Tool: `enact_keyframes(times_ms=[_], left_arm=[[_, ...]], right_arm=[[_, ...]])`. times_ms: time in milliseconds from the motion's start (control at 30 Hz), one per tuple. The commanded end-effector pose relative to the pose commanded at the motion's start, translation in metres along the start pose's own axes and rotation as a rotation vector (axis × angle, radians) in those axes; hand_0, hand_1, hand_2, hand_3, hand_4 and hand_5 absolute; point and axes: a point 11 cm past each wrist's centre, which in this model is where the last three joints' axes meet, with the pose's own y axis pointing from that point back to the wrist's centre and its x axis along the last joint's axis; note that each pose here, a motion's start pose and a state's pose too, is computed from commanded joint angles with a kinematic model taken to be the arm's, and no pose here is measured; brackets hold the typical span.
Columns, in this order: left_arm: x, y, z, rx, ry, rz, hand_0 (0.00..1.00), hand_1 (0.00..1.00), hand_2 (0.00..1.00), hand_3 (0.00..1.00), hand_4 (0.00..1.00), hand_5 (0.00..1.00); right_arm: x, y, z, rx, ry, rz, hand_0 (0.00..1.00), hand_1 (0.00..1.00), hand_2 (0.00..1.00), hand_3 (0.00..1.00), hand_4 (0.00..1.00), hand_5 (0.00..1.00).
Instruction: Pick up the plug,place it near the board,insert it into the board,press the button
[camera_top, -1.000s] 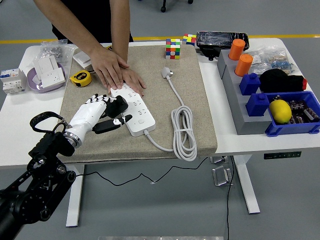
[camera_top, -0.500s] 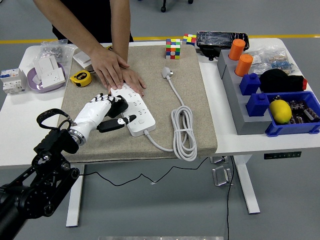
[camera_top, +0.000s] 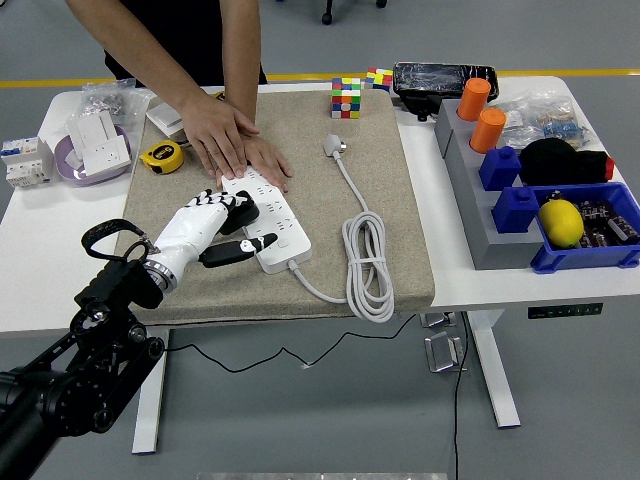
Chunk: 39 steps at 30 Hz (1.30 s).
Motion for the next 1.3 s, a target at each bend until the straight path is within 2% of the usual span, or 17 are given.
enact_keyframes(times_ms=[533,800,933,1033,1167,1233,1267,1300], left_arm=[[-0.003,-0.003,0.008,-0.019,-0.013,-0.017,0.998,0.972,0.917,0.866,0.924,0.998],[0.003,-0.002,0.011,-0.034,-0.013,0.003,0.998,0.972,0.918,0.866,0.924,0.998],[0.017,0.002,0.024,-0.079,-0.012,0.049,0.998,0.972,0.912,0.866,0.924,0.998],[0.034,0.008,0.04,-0.132,-0.006,0.1,0.998,0.972,0.912,0.866,0.924,0.998],[0.057,0.023,0.069,-0.221,0.012,0.165,0.998,0.966,0.902,0.867,0.923,0.998],[0.067,0.035,0.085,-0.268,0.015,0.185,0.998,0.966,0.902,0.867,0.923,0.998],[0.07,0.04,0.092,-0.287,0.006,0.191,0.809,0.798,0.759,0.857,0.857,0.588],[0.075,0.045,0.099,-0.309,0.0,0.202,0.809,0.798,0.759,0.857,0.857,0.588]], right_arm=[[0.0,0.0,0.0,0.0,0.0,-0.001,0.809,0.787,0.77,0.786,0.998,0.998],[0.0,0.0,0.0,0.0,0.002,0.001,0.809,0.787,0.77,0.787,0.998,0.998],[0.0,0.0,0.001,-0.003,0.002,0.003,0.809,0.787,0.77,0.787,0.998,0.998],[0.001,0.0,0.002,-0.004,0.003,0.003,0.809,0.787,0.77,0.787,0.998,0.998],[0.001,-0.001,0.003,-0.006,0.003,0.004,0.809,0.787,0.77,0.787,0.998,0.998],[0.001,-0.001,0.004,-0.006,0.002,0.004,0.809,0.787,0.77,0.787,0.998,0.998],[0.001,-0.001,0.004,-0.007,0.003,0.004,0.809,0.786,0.77,0.787,0.998,0.998],[0.001,-0.001,0.004,-0.008,0.003,0.005,0.809,0.786,0.77,0.787,0.998,0.998]])
